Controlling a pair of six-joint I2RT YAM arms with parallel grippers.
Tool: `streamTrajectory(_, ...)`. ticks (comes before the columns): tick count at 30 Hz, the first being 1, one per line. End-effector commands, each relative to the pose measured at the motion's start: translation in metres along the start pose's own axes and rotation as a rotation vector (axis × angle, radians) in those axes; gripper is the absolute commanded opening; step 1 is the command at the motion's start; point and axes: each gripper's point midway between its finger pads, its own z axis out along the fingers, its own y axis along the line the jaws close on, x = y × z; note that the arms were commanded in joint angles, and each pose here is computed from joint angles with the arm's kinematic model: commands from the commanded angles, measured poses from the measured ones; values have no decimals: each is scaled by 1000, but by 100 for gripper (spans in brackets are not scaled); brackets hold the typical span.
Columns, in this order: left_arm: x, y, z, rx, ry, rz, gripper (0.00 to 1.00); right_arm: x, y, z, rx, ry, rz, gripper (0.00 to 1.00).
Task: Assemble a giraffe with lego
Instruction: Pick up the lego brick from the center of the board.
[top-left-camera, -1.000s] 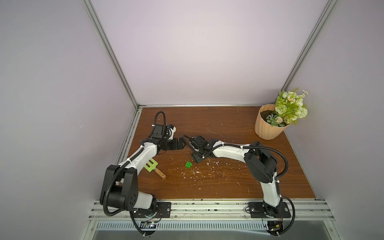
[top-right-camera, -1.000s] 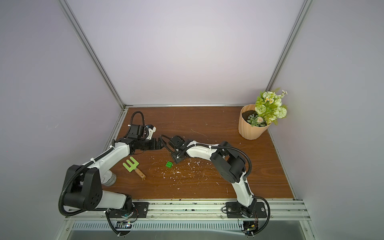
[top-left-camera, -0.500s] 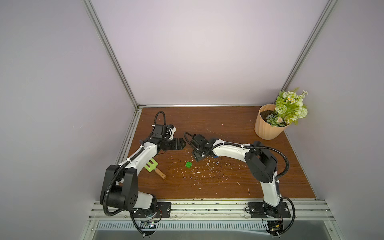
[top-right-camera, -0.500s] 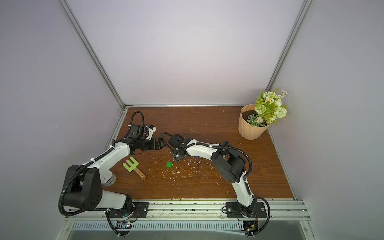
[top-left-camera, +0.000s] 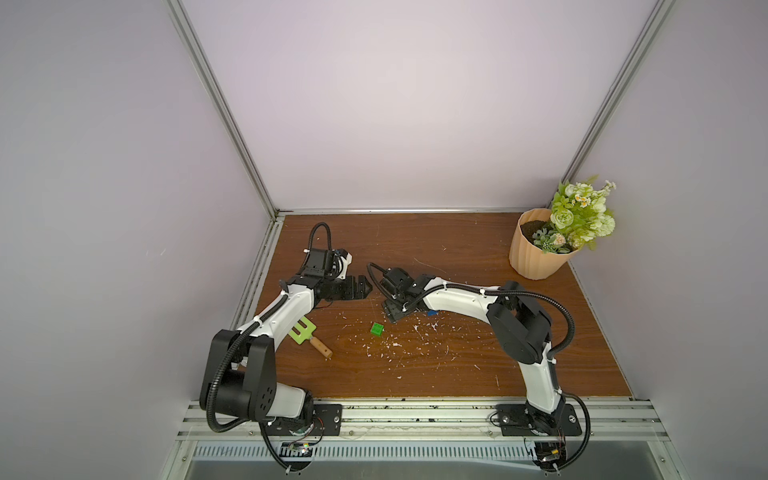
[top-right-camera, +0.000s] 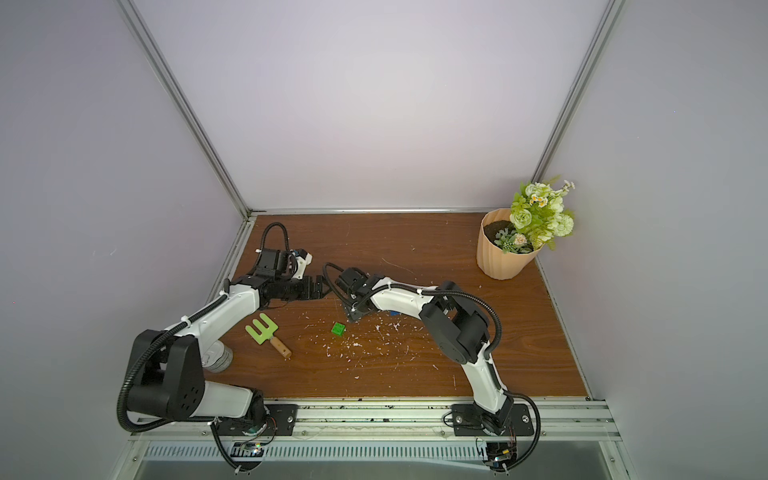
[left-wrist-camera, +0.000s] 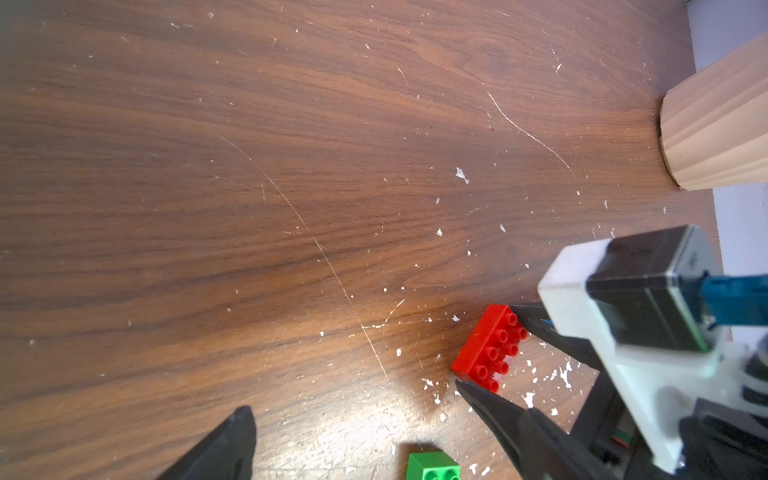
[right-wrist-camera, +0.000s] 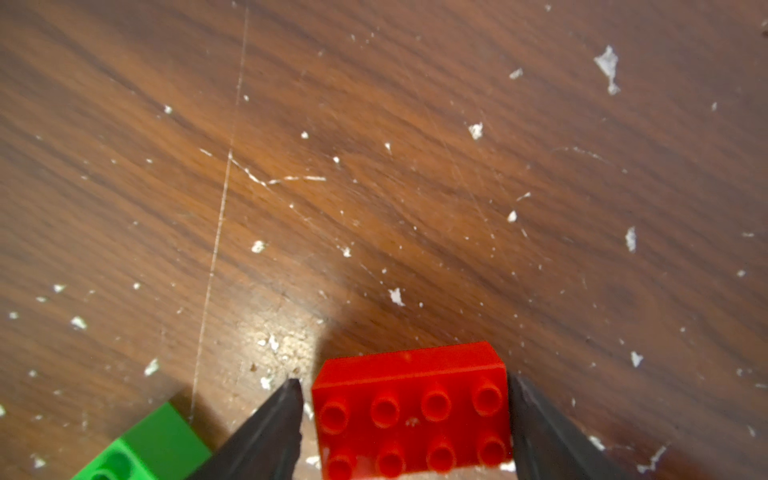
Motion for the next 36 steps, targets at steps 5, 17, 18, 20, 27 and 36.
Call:
streamTrajectory(5, -3, 1, -3, 0, -1, -22, 100, -10, 1, -5, -5, -16, -8, 75)
streamTrajectory(17, -4, 1, -3, 3, -1, -21, 100, -16, -3, -12, 23, -18, -15, 61)
streamTrajectory(18, -3, 1, -3, 5, 0, -23, 100, -18, -3, -16, 24, -22, -12, 61)
streamTrajectory(20, -3, 0, -3, 8, 1, -23, 100, -21, -4, -21, 28, -23, -6, 60)
streamTrajectory(27, -3, -4, -3, 31, 2, -22, 100, -33, -9, -48, 37, -11, 35, 59)
streamTrajectory(36, 0, -27, -5, 165, 6, -10, 100, -48, -34, -105, 71, -17, 128, 59)
